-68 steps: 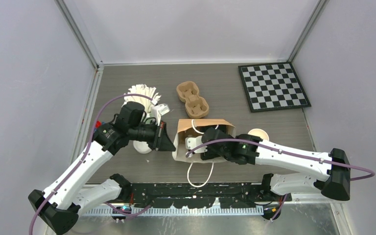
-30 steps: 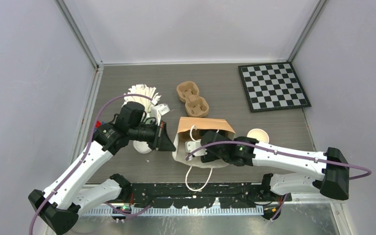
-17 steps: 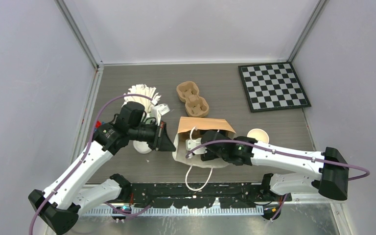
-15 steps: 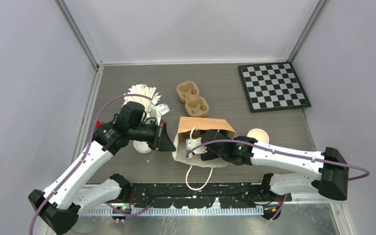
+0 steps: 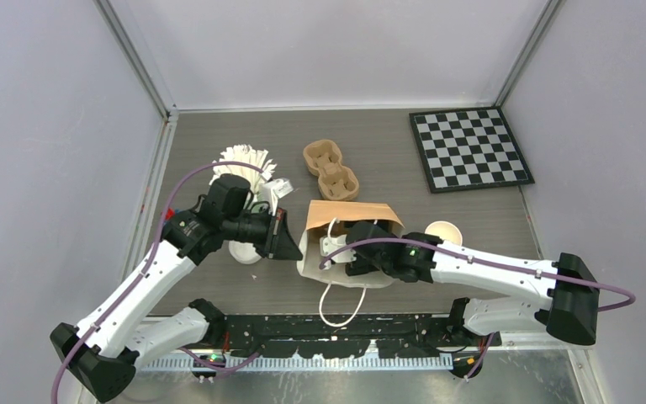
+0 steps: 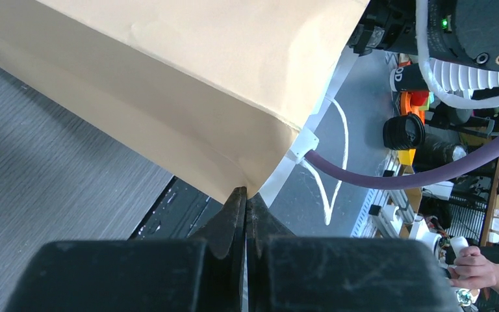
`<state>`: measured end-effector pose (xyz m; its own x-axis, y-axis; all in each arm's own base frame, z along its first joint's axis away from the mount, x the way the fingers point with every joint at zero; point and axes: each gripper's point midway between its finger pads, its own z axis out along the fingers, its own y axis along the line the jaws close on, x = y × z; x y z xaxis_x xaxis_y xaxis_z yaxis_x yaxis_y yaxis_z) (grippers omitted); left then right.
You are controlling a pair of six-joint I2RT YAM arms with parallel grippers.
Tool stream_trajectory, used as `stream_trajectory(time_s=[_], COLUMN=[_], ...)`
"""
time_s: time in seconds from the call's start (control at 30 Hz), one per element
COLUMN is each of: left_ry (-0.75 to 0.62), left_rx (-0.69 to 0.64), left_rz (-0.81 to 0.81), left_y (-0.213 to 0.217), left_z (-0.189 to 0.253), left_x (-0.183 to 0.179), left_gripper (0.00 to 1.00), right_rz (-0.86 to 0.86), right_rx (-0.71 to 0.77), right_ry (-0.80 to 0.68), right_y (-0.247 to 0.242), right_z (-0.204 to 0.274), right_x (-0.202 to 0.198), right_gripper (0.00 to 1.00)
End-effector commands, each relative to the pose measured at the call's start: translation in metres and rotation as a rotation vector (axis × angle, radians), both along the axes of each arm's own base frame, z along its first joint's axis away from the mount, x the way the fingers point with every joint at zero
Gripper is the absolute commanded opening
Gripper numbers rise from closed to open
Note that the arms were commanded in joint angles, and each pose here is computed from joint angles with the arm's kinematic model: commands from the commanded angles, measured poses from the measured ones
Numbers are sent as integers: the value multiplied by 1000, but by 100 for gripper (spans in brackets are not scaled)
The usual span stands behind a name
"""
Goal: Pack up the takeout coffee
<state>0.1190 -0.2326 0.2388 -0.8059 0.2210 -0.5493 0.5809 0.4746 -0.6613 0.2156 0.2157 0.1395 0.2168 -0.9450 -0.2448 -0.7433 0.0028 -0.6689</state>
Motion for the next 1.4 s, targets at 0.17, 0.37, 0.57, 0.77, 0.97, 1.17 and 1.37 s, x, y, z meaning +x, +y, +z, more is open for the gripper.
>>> stream_trajectory(time_s=[0.17,0.37,0.57,0.77,0.97,1.17,1.37], left_ry=[-15,-13,-14,-17,-18,-19,-24], left_rx=[-20,-15,-11,-12,-11,-9,-10], left_rz=[-18,-12,-15,-16,-13,-11,-12], left_y=[-2,-1,-2,-2,-2,-2,-2], left_z=[11,9,9,9,10,9,11], left_x=[-2,-2,0,0,1,1,1], left_gripper=[0,0,0,0,0,0,0], right_rz=[12,43,45,50,28,20,31], right_rx=[25,32,17,2,21,44,62], right_ry=[-24,-7,19,29,38,27,49], right_y=[4,11,8,2,0,-3,4], right_z=[28,33,32,35,42,57,61], right_x=[5,2,-4,-7,-9,-12,-15], right_gripper=[88,88,89,89,87,86,82])
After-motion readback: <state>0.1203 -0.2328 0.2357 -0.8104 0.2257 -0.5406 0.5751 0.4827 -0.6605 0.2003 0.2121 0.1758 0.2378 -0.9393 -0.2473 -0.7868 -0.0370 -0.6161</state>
